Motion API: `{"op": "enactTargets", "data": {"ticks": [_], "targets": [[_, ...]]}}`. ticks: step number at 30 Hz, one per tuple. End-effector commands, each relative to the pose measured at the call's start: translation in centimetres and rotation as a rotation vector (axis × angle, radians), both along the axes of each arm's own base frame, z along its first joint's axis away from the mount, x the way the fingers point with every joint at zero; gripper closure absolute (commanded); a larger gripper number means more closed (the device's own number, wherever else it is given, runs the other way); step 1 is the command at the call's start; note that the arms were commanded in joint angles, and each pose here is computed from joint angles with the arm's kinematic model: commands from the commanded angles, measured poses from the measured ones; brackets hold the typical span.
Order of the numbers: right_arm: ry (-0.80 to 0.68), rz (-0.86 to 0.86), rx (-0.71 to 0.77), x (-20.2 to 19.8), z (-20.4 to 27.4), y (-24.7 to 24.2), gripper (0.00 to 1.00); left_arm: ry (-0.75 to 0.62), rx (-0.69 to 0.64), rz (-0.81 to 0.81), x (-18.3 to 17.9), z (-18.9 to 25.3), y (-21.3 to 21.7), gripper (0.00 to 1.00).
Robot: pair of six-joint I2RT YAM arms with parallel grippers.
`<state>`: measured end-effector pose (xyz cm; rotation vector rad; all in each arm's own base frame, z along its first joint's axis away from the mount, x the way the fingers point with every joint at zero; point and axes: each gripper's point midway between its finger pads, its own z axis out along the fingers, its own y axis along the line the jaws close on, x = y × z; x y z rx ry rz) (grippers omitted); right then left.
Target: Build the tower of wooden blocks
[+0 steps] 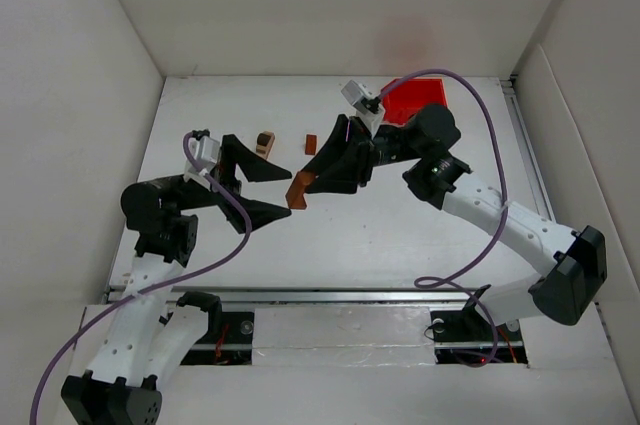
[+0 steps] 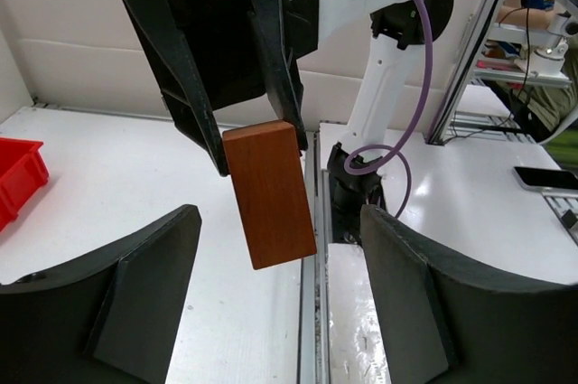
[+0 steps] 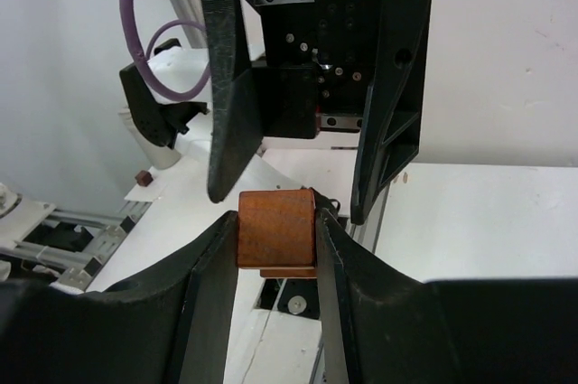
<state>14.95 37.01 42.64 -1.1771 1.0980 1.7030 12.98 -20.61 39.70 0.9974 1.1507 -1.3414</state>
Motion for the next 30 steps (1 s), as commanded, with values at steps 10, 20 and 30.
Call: {"op": "enactTargets", "data": {"ticks": [10, 20, 30], "targets": [[-0.043, -0.116, 0.012, 1.1, 2.0, 1.2, 1.0, 0.037, -0.019, 0.099, 2.4, 1.9, -0.1, 0.56], [-0.011, -0.167, -0.002, 2.1, 1.9, 1.5, 1.0, 0.041, -0.015, 0.097, 2.4, 1.5, -0.1, 0.73], [-0.003, -0.222, 0.004, 2.3, 2.3, 1.2, 0.96, 0.049, -0.016, 0.167, 3.8, 1.6, 0.1, 1.0]]}}
